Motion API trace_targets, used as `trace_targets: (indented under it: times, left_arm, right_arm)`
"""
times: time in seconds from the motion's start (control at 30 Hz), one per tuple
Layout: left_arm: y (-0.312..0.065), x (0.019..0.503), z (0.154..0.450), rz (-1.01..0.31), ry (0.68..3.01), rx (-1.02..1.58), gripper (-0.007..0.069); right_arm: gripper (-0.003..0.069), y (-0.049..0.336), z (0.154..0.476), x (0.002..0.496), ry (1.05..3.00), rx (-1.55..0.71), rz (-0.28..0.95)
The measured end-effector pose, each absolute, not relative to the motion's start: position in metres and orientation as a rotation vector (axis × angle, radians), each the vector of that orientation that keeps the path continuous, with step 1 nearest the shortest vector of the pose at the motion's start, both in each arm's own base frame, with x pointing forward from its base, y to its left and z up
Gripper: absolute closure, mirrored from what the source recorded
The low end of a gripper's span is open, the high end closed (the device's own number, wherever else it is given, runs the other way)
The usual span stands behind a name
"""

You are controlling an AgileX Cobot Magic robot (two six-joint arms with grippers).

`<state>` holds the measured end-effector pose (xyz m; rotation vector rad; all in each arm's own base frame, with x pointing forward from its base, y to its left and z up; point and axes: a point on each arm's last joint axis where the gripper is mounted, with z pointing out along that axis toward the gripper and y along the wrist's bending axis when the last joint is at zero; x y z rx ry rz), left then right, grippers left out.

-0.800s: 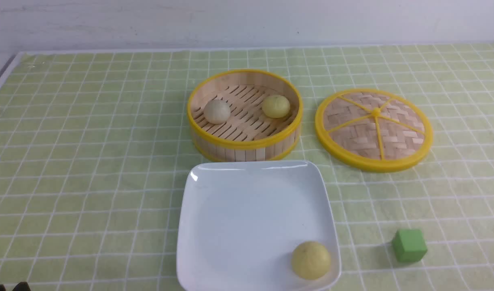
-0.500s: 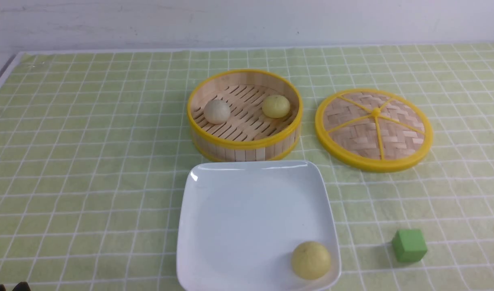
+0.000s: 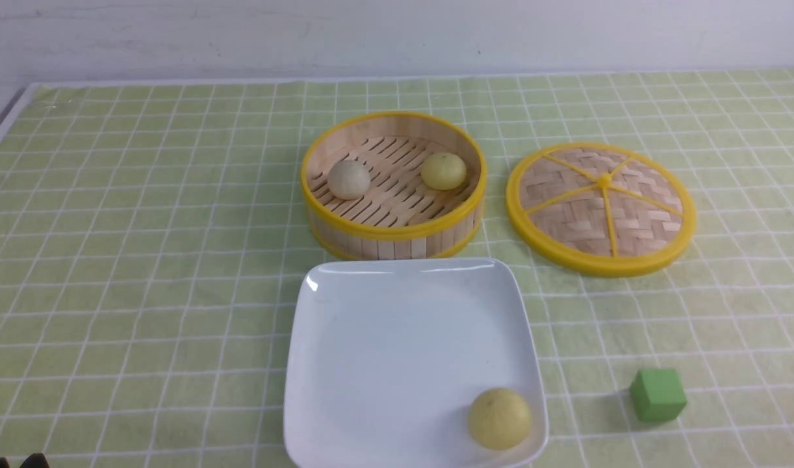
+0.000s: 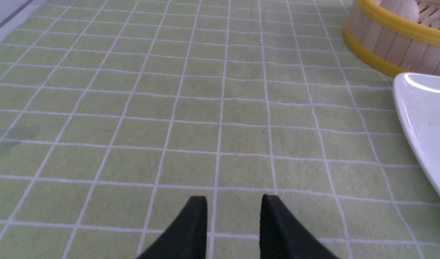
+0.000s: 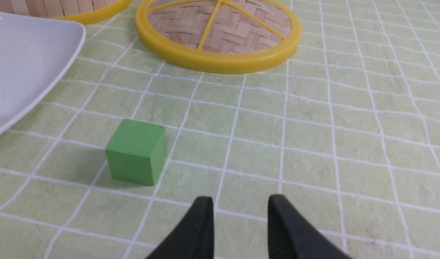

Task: Put the steamed buns into the plate on the green tablecloth.
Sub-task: 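Reach toward a bun in the bamboo steamer with the right gripper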

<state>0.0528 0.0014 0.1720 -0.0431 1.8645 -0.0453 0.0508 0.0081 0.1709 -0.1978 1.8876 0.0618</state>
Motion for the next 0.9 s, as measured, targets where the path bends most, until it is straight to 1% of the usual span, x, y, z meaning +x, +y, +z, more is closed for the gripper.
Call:
trace_targets:
  times: [0.27, 0.57, 0.67, 0.7, 0.73, 0.77, 0.8, 0.83, 0.87, 0.9]
  left_arm:
    - [0.001, 0.053, 0.172, -0.045, 1.865, -0.043, 0.0384]
    - [0.003, 0.053, 0.172, 0.013, 1.862, -0.013, 0.0384]
    - [0.002, 0.053, 0.172, -0.050, 1.862, -0.068, 0.0384]
    - [0.000, 0.053, 0.172, -0.160, 1.855, -0.168, 0.0384]
    - [-0.003, 0.053, 0.172, -0.288, 1.849, -0.284, 0.0384]
    - [-0.006, 0.053, 0.173, -0.432, 1.834, -0.416, 0.0384]
    - [-0.009, 0.052, 0.173, -0.603, 1.807, -0.573, 0.0384]
    - [-0.009, 0.052, 0.173, -0.603, 1.807, -0.573, 0.0384]
    - [-0.012, 0.052, 0.173, -0.750, 1.777, -0.712, 0.0384]
    - [-0.015, 0.052, 0.174, -0.910, 1.733, -0.867, 0.0384]
  right_arm:
    - [0.0420, 0.008, 0.171, 0.051, 1.888, -0.199, 0.060]
    - [0.0420, 0.008, 0.171, 0.051, 1.887, -0.204, 0.052]
    - [0.0420, 0.007, 0.172, 0.051, 1.873, -0.219, 0.023]
    - [0.0420, 0.007, 0.173, 0.052, 1.865, -0.202, 0.037]
    - [0.0420, 0.008, 0.173, 0.052, 1.859, -0.155, 0.087]
    - [0.0420, 0.010, 0.174, 0.052, 1.851, -0.070, 0.177]
    - [0.0420, 0.012, 0.176, 0.052, 1.837, 0.063, 0.320]
    - [0.0420, 0.013, 0.176, 0.052, 1.834, 0.100, 0.356]
    - [0.0420, 0.015, 0.178, 0.052, 1.818, 0.207, 0.475]
    - [0.0420, 0.018, 0.180, 0.052, 1.780, 0.405, 0.685]
